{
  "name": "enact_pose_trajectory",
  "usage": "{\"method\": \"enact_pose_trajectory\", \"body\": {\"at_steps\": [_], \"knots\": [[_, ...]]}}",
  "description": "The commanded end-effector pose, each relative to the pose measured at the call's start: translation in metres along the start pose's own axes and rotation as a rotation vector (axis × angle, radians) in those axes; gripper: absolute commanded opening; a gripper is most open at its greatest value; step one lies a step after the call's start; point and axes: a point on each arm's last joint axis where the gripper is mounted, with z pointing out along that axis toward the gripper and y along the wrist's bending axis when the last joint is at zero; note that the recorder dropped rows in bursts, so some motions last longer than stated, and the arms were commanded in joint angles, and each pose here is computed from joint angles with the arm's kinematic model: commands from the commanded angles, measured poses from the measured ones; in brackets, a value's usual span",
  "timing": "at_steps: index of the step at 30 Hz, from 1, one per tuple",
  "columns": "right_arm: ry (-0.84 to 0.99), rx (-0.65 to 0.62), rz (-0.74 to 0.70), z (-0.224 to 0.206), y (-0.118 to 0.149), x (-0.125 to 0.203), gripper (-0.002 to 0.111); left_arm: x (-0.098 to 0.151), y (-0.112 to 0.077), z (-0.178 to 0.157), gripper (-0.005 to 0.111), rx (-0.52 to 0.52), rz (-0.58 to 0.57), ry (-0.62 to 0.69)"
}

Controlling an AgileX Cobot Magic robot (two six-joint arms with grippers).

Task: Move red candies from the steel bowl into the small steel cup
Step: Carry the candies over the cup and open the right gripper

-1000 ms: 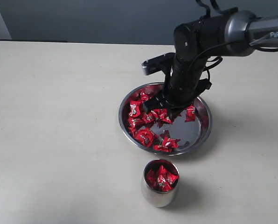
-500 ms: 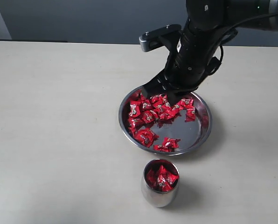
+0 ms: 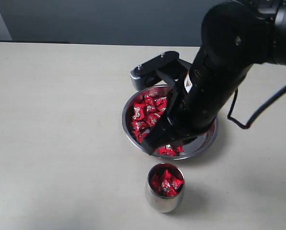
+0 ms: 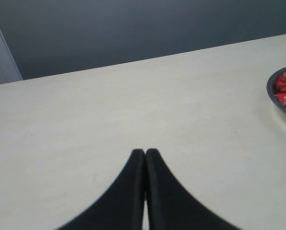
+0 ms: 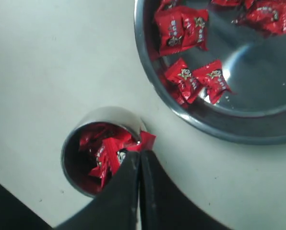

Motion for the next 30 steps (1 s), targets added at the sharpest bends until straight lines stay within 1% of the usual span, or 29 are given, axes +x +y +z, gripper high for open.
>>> {"method": "enact_pose_trajectory", "body": {"at_steps": [1, 10, 17, 23, 25, 28, 30], "knots": [[-0.017, -0.025, 0.009, 0.001, 0.002, 0.017, -0.001, 0.001, 0.000, 0.000, 0.000, -0.003, -0.004, -0.006], [-0.007, -0.109, 0.007, 0.008, 0.008, 0.036, -0.001, 0.001, 0.000, 0.000, 0.000, -0.003, -0.004, -0.006], [-0.054, -0.121, 0.001, 0.010, 0.009, 0.033, -0.001, 0.001, 0.000, 0.000, 0.000, -0.003, -0.004, -0.006], [-0.017, -0.117, 0.007, 0.022, 0.009, 0.030, -0.001, 0.001, 0.000, 0.000, 0.000, -0.003, -0.004, -0.006], [-0.004, -0.116, 0.007, 0.027, 0.008, 0.029, 0.005, 0.001, 0.000, 0.000, 0.000, -0.003, -0.004, -0.006], [0.010, -0.116, 0.008, 0.031, 0.008, 0.029, 0.020, 0.001, 0.000, 0.000, 0.000, -0.003, -0.004, -0.006], [0.016, -0.115, 0.007, 0.033, 0.008, 0.028, 0.025, 0.001, 0.000, 0.000, 0.000, -0.003, -0.004, -0.006]]}}
